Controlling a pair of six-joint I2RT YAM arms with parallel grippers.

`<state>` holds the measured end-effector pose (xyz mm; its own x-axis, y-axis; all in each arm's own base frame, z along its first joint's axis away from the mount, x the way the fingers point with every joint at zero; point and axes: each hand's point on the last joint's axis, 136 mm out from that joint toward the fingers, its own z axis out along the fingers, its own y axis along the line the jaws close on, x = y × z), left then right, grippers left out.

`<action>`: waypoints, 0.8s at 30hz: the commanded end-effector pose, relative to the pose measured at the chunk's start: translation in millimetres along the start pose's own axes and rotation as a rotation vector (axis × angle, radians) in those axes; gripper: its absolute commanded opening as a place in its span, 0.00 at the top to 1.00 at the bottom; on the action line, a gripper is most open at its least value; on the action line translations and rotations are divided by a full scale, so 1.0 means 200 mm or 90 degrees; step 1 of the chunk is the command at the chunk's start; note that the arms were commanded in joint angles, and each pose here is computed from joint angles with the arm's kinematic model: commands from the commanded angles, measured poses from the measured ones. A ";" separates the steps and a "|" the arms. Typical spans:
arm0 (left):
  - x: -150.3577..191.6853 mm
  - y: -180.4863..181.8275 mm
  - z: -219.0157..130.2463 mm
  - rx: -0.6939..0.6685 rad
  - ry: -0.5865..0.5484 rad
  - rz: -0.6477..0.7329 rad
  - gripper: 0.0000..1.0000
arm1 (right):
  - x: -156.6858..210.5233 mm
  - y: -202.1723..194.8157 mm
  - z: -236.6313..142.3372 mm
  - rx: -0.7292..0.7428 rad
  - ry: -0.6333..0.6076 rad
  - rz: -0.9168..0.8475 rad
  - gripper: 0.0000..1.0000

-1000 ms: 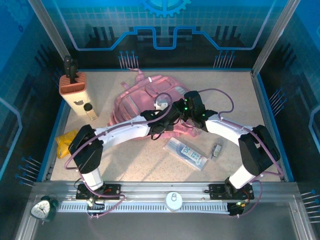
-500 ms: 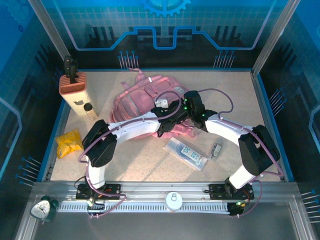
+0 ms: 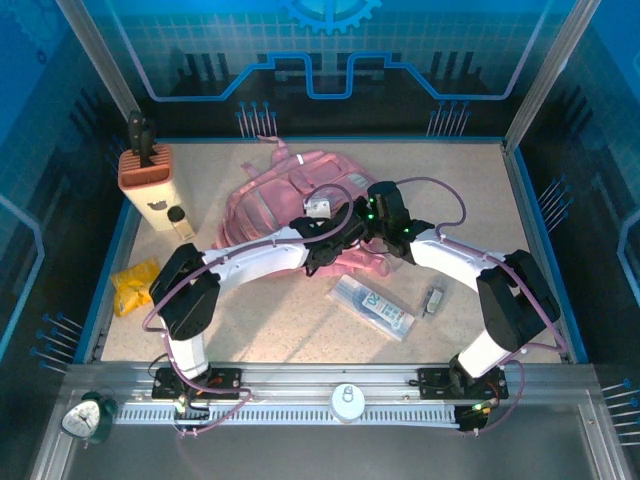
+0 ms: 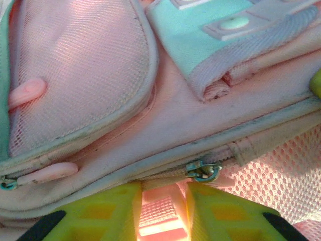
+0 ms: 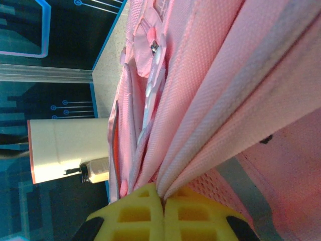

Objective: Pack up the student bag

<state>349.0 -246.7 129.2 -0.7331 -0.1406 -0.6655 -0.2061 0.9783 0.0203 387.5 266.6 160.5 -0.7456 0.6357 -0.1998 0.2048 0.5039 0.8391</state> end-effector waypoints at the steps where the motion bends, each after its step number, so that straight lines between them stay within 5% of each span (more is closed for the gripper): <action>1: -0.07 -0.04 0.02 0.012 -0.005 0.001 0.67 | -0.04 0.24 -0.06 -0.097 -0.026 -0.020 1.00; 12: 0.02 -0.17 0.00 0.081 0.040 -0.081 0.67 | -0.03 0.25 -0.04 -0.112 -0.017 -0.001 1.00; 17: -0.02 -0.13 -0.01 0.087 0.006 -0.124 0.56 | -0.03 0.25 -0.05 -0.118 -0.014 0.010 1.00; 24: -0.06 -0.06 0.06 0.014 -0.019 -0.160 0.50 | -0.01 0.26 -0.05 -0.139 -0.001 0.035 1.00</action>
<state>357.3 -267.0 124.9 -0.7021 -0.3249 -0.6336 -0.2826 0.9439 -0.1708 388.8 268.3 162.5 -0.7280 0.6697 -0.1469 0.2322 0.4424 0.8662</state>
